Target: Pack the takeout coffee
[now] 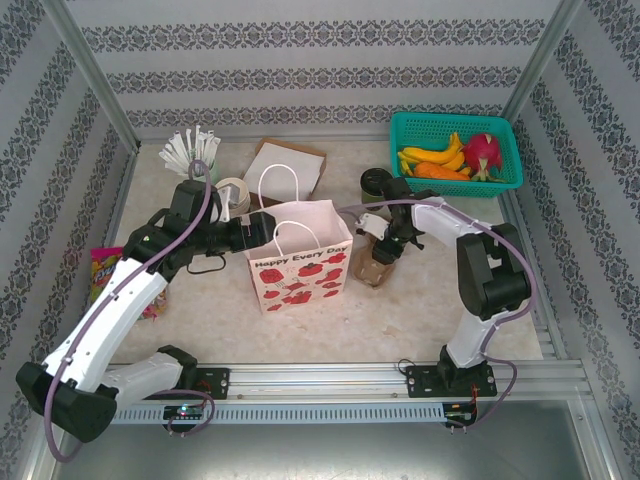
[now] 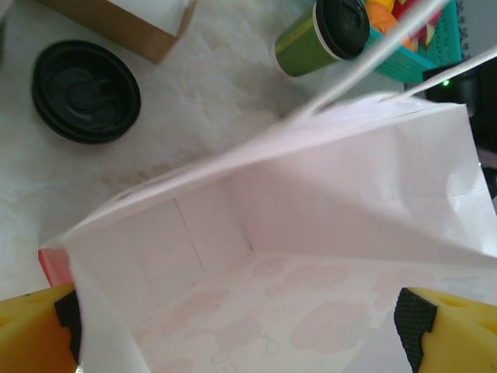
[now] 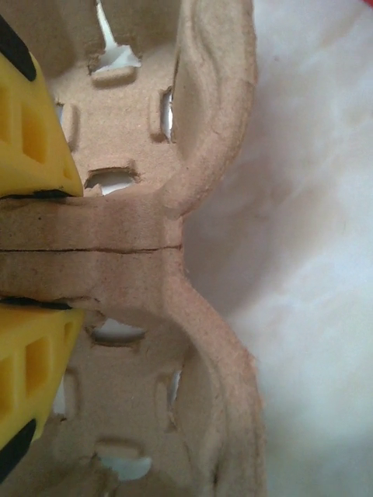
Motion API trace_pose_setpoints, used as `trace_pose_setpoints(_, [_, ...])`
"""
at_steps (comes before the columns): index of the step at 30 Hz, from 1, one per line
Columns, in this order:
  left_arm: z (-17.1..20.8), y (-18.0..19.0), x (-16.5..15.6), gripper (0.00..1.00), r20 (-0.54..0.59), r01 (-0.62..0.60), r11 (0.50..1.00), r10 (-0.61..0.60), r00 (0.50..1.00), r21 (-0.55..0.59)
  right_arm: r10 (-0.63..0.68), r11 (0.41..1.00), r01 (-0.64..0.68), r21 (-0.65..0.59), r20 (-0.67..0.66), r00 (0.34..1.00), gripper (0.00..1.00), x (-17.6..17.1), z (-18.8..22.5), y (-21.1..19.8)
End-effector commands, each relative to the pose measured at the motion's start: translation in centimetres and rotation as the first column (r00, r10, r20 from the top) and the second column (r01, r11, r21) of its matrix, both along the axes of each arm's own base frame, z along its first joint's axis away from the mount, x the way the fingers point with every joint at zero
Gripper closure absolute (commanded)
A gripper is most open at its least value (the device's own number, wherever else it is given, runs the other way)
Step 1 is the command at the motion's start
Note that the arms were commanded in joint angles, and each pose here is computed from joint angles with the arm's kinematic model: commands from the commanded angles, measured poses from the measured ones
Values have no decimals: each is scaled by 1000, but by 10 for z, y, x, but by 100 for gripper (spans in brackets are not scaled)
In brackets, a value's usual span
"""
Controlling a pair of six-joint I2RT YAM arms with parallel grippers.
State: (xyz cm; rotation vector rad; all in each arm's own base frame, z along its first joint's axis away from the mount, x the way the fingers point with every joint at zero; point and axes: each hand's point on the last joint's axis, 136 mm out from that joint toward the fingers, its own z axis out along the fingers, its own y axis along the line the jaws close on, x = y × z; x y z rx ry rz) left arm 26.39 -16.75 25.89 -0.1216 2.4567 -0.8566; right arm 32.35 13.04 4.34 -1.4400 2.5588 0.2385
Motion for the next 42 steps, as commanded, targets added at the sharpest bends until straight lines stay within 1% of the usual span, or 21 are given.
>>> trace_pose_setpoints(1, [5,-13,-1,0,25,71,996,-70,997,-50,-214,977,214,-21,-17,977,65,-12,11,-14])
trace_pose_setpoints(3, [4,-14,0,0,27,74,996,-72,997,-55,-308,951,308,-22,-16,951,64,-17,14,-19])
trace_pose_setpoints(6, [4,-18,0,0,26,93,993,-91,995,-68,-461,886,459,-62,-28,887,63,-23,16,-34])
trace_pose_setpoints(9, [3,-21,2,0,26,101,992,-99,995,-75,-600,793,589,-152,-27,800,60,-28,11,-54])
trace_pose_setpoints(11, [4,-26,4,0,28,118,988,-115,993,-96,-688,718,672,-185,-42,724,57,-30,8,-61])
trace_pose_setpoints(14, [12,-40,3,0,49,170,973,-164,985,-159,-773,634,755,-165,-121,623,55,-31,-2,-59])
trace_pose_setpoints(16, [17,-45,3,0,65,190,963,-180,981,-193,-821,571,800,-183,-140,554,55,-30,-8,-62])
trace_pose_setpoints(17, [18,-46,4,0,69,192,962,-182,981,-196,-838,545,817,-188,-143,526,52,-28,-10,-63])
trace_pose_setpoints(18, [18,-45,4,0,71,191,963,-181,981,-190,-847,530,828,-182,-147,510,50,-27,-10,-61])
trace_pose_setpoints(19, [19,-42,4,0,76,184,968,-173,982,-173,-847,529,834,-156,-158,507,46,-25,-9,-57])
trace_pose_setpoints(21, [18,-34,4,0,81,156,980,-147,986,-126,-841,535,837,-113,-158,517,40,-22,-8,-53])
trace_pose_setpoints(24, [18,-23,3,1,96,124,990,-117,989,-73,-811,583,807,-92,-121,572,40,-22,-3,-55])
trace_pose_setpoints(27, [21,-18,1,0,121,125,991,-117,986,-54,-784,621,774,-124,-86,615,39,-23,-2,-62])
trace_pose_setpoints(28, [23,-18,0,0,129,125,991,-118,985,-51,-780,625,769,-135,-77,620,40,-23,-2,-64])
trace_pose_setpoints(31, [29,-16,-2,0,155,129,991,-120,981,-47,-771,635,757,-155,-60,635,45,-23,-3,-66])
trace_pose_setpoints(33, [33,-13,-3,0,170,122,992,-114,979,-41,-765,640,752,-158,-50,642,50,-23,-3,-66])
trace_pose_setpoints(42, [45,-9,-7,0,227,137,991,-130,965,-14,-761,641,751,-159,-12,648,69,-24,3,-67])
